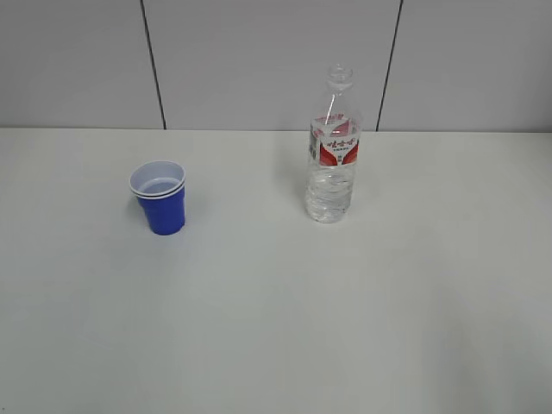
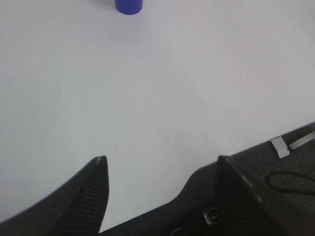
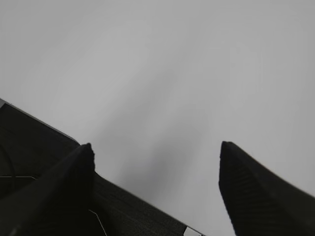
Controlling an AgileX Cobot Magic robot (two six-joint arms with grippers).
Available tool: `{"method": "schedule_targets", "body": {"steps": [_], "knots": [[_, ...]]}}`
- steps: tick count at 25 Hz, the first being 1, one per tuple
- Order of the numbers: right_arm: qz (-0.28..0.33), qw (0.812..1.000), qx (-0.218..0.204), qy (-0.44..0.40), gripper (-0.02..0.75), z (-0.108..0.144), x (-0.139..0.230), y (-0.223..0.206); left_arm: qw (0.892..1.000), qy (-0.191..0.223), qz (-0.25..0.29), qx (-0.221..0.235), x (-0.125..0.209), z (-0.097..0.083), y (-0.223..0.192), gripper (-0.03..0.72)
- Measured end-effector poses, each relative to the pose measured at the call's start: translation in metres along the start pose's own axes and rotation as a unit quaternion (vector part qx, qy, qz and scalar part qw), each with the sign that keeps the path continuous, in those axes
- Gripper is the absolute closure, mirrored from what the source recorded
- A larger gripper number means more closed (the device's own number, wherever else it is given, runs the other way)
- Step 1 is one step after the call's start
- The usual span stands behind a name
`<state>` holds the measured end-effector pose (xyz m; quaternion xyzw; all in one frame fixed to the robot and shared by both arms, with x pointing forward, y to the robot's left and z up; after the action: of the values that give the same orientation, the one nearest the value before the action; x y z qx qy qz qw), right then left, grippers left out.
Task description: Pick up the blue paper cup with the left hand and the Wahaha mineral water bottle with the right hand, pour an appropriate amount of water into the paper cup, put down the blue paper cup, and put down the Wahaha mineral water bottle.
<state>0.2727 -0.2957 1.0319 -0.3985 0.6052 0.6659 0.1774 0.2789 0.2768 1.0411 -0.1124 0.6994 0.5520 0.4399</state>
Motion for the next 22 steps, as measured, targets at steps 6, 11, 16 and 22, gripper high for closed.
{"method": "schedule_targets", "body": {"steps": [6, 11, 16, 22], "knots": [[0.0, 1.0, 0.0, 0.001, 0.149, 0.0, 0.0, 0.0, 1.0, 0.0, 0.0, 0.0, 0.0, 0.0, 0.0, 0.19], [0.0, 1.0, 0.0, 0.001, 0.15, 0.0, 0.0, 0.0, 1.0, 0.0, 0.0, 0.0, 0.0, 0.0, 0.0, 0.19], [-0.003, 1.0, 0.004, -0.003, 0.15, 0.0, 0.001, 0.001, 1.0, 0.006, 0.0, -0.007, 0.0, 0.001, 0.0, 0.194], [-0.001, 0.994, 0.081, -0.07, 0.15, -0.007, 0.003, 0.003, 0.992, 0.082, -0.009, -0.092, 0.002, 0.011, 0.003, 0.197]]}}
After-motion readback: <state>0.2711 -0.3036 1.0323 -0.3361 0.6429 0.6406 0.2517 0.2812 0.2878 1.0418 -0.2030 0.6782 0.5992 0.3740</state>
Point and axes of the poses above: a point on each arm's last joint axis where the gripper is mounted, y pointing back along that axis away from the gripper, z along the wrist's bending axis when the last joint is at zero, x = y × z, the point moved 2 cm from there along -y, pointing out along that axis toward the gripper, and after that the axes turned 10 degrees about -y, right-handed, at the moved point
